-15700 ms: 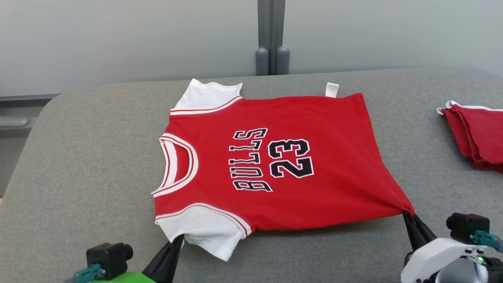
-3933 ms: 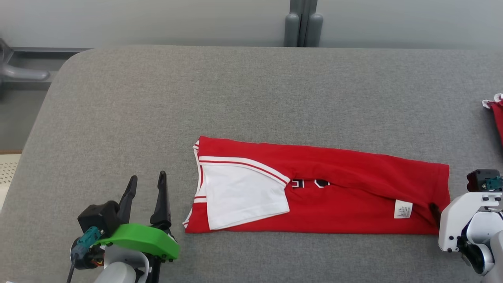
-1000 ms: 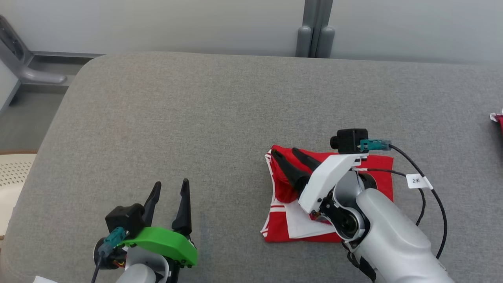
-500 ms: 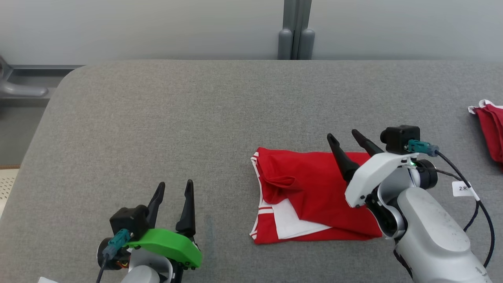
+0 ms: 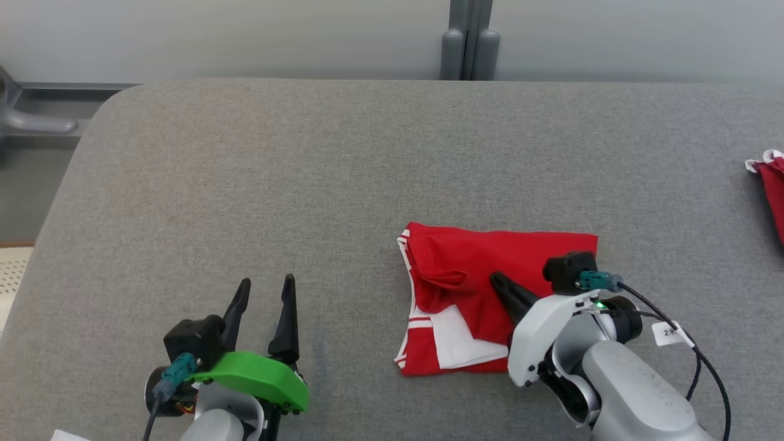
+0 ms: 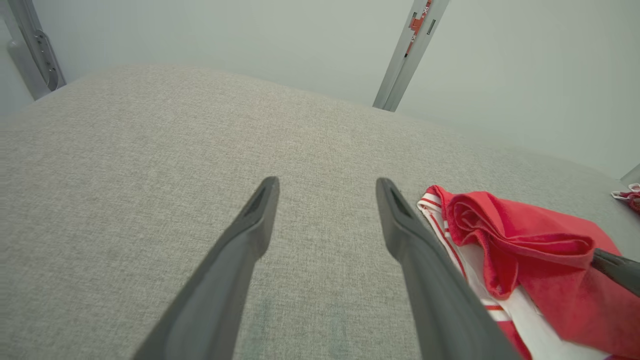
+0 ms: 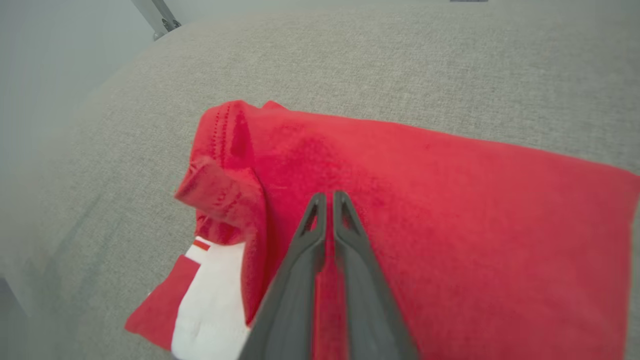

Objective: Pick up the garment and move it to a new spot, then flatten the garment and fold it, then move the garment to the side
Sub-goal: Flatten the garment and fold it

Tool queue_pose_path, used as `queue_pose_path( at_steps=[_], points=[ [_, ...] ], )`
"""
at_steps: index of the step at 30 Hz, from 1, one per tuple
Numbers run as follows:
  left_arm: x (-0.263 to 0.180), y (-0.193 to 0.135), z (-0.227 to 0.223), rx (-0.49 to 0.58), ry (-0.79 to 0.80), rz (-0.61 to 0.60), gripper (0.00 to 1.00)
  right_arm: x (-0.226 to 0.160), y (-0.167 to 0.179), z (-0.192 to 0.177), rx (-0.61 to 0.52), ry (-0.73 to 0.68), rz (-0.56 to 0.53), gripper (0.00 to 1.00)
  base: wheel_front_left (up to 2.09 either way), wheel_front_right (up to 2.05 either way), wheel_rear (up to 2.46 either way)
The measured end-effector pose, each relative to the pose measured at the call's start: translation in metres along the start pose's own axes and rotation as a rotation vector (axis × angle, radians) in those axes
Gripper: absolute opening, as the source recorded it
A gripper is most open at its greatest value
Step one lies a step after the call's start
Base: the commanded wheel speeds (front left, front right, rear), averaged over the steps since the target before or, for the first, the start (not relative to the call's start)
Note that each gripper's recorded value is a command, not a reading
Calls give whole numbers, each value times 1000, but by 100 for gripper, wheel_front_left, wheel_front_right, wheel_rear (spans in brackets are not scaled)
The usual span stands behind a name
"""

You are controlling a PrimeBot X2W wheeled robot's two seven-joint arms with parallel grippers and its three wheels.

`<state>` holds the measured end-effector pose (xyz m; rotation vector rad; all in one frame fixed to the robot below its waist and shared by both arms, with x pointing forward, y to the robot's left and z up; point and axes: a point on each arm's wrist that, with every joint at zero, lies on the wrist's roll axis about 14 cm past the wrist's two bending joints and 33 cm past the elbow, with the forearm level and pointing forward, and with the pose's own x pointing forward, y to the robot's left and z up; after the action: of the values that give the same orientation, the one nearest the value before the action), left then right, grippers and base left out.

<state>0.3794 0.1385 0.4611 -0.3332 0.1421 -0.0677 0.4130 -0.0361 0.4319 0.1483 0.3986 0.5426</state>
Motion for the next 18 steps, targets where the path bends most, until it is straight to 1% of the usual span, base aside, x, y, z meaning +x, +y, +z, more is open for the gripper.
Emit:
queue_pose_path(
  at_steps=[4, 7, 13, 15, 18],
  points=[
    [-2, 7, 4, 0, -11, 20, 100, 10, 23, -7, -2, 29, 64, 0, 0, 0, 0],
    [-4, 12, 5, -1, -17, 37, 100, 16, 38, -11, -28, 48, 110, 0, 0, 0, 0],
    [-6, 21, 8, -4, -24, 64, 100, 20, 76, -33, -52, 120, 216, 0, 0, 0, 0],
    [-6, 21, 8, -6, -25, 67, 100, 19, 82, -39, -61, 139, 237, 0, 0, 0, 0],
    [-4, 21, 8, -8, -28, 68, 100, 19, 84, -37, -62, 127, 248, 0, 0, 0, 0]
  ],
)
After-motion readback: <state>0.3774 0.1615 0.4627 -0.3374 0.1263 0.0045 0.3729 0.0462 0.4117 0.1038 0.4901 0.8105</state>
